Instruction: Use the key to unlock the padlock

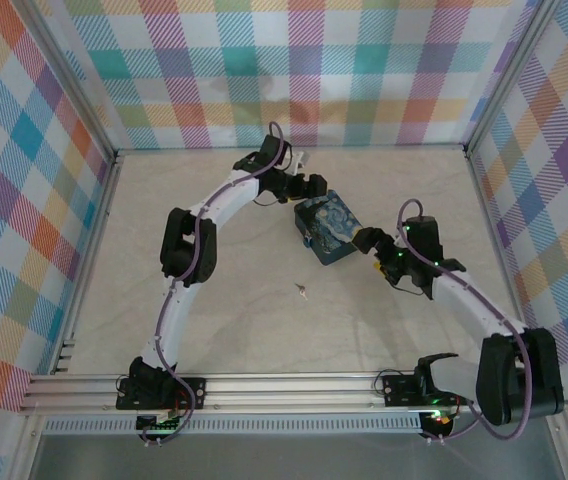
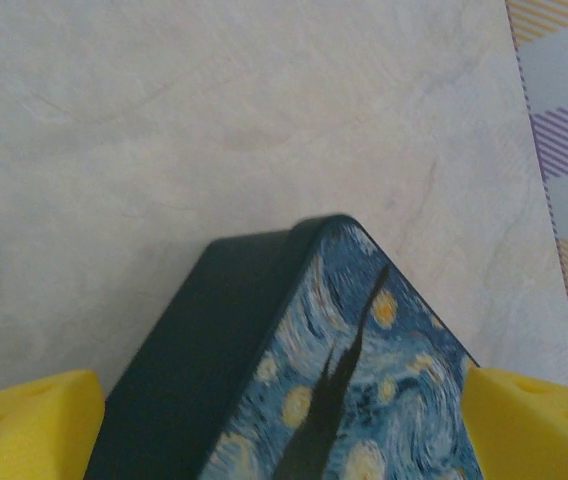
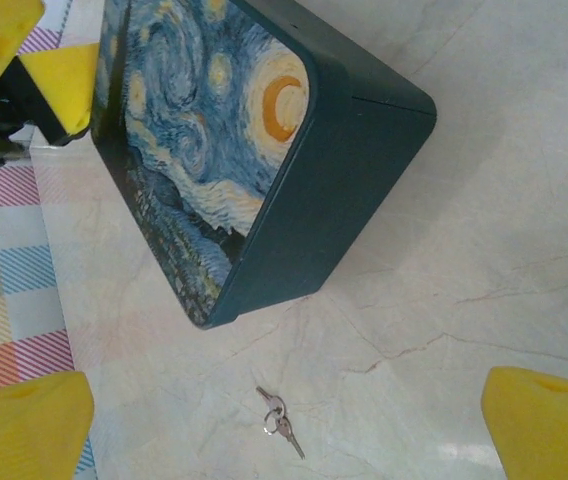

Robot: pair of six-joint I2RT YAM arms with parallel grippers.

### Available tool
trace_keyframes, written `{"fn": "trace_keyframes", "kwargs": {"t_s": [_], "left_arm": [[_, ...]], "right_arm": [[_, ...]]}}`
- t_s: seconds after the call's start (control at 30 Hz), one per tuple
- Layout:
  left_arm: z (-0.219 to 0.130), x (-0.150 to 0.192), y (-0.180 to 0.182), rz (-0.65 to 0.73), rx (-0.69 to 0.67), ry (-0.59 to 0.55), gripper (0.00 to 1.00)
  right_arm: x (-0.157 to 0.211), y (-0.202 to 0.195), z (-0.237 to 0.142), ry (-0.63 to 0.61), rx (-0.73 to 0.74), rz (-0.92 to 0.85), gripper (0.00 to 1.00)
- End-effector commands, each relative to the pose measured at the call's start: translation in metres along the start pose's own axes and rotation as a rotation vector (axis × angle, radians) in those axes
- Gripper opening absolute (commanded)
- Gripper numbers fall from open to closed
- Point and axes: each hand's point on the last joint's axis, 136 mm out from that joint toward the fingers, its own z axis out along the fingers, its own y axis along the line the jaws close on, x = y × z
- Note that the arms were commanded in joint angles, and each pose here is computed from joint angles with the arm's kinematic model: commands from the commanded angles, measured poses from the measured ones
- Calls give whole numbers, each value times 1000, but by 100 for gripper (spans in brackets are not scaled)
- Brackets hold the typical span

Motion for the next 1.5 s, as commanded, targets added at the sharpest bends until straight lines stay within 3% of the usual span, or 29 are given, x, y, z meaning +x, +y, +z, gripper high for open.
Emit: {"fn": "trace_keyframes", "kwargs": {"t_s": [0.0,0.3,0.63,1.03,1.2,1.47], "left_arm": [[-7,14,-26,45,60,53,89],[-24,40,-45,36,108,47,83],[-58,71,-46,20,95,-41,80],[-102,110,-5,-30,-82,-149,79],[-123,113,16,-66,-133,-199,80],[-129,116,26,-92,-153,-203,85]], "right_arm": [[-9,15,12,7,-49,4,97],[-27,21,41,36,-44,2,89],[-32,32,69,124,-53,-39,74],[-11,68,121,265,-69,-149,73],[-1,77,129,284,-69,-171,74],[-9,80,125,251,-35,-203,81]]}}
